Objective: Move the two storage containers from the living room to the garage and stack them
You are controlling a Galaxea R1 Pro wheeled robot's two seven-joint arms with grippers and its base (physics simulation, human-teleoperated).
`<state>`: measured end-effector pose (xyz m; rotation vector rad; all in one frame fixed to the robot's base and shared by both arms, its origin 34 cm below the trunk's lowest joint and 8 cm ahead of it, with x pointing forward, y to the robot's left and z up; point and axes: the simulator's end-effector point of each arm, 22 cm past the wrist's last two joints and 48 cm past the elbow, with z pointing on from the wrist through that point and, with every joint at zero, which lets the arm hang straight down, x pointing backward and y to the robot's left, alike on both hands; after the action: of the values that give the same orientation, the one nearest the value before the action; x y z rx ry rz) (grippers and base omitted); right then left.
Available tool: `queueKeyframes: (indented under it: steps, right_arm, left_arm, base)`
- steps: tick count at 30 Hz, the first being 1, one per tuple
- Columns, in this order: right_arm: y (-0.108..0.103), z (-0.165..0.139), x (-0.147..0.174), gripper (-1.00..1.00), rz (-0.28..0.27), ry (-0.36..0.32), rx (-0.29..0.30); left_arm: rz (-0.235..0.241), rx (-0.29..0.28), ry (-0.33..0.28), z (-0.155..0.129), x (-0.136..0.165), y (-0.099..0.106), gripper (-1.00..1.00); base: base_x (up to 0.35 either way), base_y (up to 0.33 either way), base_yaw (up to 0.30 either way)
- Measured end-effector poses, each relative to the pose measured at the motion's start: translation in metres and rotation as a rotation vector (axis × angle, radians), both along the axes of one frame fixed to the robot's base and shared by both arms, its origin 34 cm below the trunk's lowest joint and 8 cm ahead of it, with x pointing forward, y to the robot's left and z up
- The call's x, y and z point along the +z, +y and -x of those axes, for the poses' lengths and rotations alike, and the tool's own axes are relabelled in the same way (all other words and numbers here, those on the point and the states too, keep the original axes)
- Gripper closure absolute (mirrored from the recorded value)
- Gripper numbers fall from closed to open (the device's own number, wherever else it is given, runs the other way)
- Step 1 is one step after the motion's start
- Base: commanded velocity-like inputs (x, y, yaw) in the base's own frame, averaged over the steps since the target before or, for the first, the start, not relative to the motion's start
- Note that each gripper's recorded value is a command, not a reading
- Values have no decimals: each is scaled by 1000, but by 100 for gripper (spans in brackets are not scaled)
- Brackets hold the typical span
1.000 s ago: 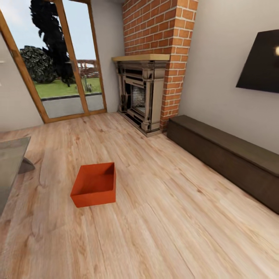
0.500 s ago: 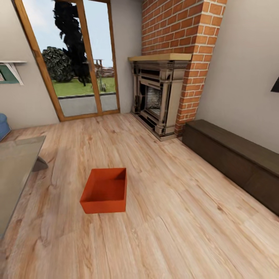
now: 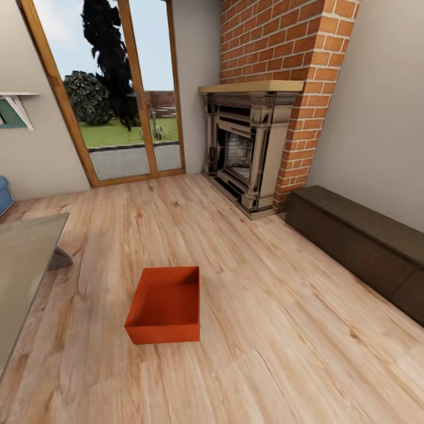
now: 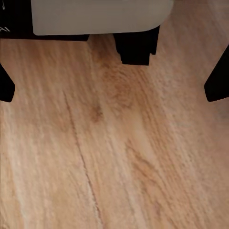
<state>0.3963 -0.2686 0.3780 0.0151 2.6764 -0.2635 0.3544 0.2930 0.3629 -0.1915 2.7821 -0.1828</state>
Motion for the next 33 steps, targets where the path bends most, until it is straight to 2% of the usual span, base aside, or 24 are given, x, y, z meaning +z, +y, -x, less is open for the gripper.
queueKeyframes:
  steps: [33]
  right_arm:
    - [0, 1, 0, -100, 0, 1, 1]
  left_arm:
    - [-1, 0, -1, -1, 0, 0, -100]
  base:
    - [304, 176, 0]
